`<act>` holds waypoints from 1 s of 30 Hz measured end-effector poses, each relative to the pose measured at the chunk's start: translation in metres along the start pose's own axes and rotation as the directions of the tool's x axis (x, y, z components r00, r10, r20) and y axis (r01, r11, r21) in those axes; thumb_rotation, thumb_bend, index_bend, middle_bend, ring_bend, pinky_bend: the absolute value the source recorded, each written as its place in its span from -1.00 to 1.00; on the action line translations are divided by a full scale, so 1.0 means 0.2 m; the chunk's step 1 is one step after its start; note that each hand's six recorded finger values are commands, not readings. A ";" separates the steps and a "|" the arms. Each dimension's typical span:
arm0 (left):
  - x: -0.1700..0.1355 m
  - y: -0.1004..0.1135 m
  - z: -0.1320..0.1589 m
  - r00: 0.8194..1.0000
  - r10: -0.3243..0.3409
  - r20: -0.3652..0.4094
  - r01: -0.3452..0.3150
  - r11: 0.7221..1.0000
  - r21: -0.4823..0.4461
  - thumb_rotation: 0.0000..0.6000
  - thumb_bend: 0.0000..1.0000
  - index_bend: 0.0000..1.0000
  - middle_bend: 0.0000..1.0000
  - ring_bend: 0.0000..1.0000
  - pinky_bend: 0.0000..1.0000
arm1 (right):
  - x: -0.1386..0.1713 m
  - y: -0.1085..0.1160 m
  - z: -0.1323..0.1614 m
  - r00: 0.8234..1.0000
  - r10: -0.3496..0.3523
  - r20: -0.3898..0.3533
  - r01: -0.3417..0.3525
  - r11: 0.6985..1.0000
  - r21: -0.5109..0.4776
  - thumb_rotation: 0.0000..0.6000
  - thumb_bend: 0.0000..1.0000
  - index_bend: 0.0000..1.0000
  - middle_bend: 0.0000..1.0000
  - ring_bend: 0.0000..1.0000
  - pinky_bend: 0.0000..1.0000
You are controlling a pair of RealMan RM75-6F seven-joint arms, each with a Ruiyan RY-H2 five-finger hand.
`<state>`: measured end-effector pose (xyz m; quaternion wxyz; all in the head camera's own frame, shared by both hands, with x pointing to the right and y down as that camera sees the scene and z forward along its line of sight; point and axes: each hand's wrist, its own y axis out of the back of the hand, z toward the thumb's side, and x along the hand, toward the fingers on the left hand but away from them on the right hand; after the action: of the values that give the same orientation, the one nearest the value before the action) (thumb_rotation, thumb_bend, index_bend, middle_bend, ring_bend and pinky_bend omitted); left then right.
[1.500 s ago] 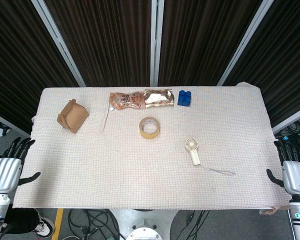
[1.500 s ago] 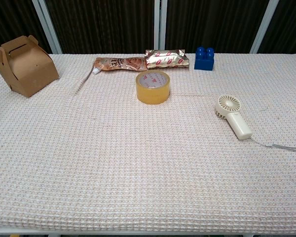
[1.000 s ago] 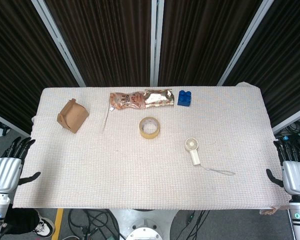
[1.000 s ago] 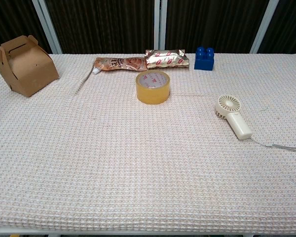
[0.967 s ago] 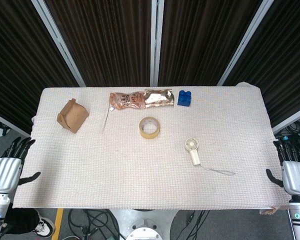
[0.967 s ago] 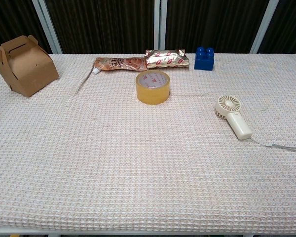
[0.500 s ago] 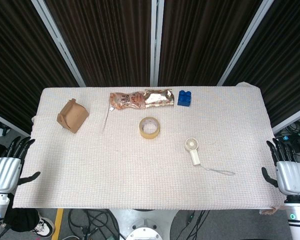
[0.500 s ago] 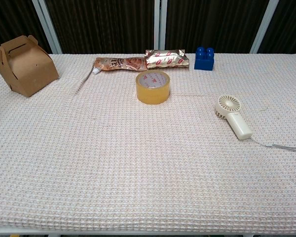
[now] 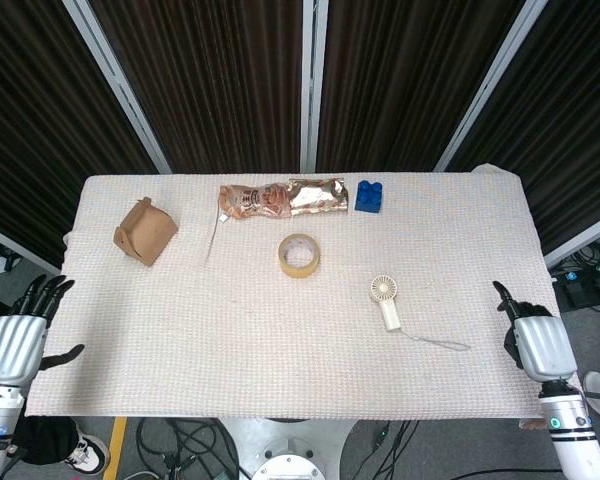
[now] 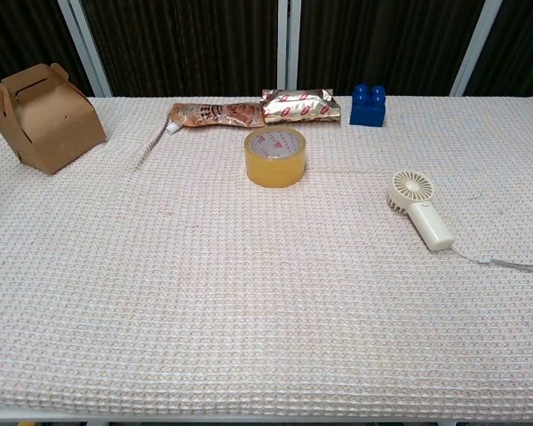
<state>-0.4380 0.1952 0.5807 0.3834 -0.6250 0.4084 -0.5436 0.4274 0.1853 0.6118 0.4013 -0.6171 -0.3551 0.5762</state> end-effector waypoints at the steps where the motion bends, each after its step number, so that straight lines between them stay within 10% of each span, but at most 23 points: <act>1: 0.00 0.00 0.00 1.000 -0.001 -0.002 0.001 1.000 -0.001 1.00 -1.00 -0.78 -0.83 -0.94 -0.49 | -0.01 -0.01 0.04 1.000 -0.001 -0.018 0.001 1.000 0.014 1.00 1.00 -1.00 0.71 0.63 0.55; 30: 0.01 0.00 -0.03 1.000 -0.007 -0.005 0.007 1.000 0.009 1.00 -1.00 -0.78 -0.84 -0.94 -0.49 | -0.16 -0.39 0.49 0.940 0.304 -0.153 -0.302 0.953 0.039 1.00 1.00 -1.00 0.85 0.68 0.55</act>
<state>-0.4440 0.1936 0.5809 0.3835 -0.6234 0.4045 -0.5484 0.3292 0.1979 0.6953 0.3391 -0.7050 -0.2189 0.5832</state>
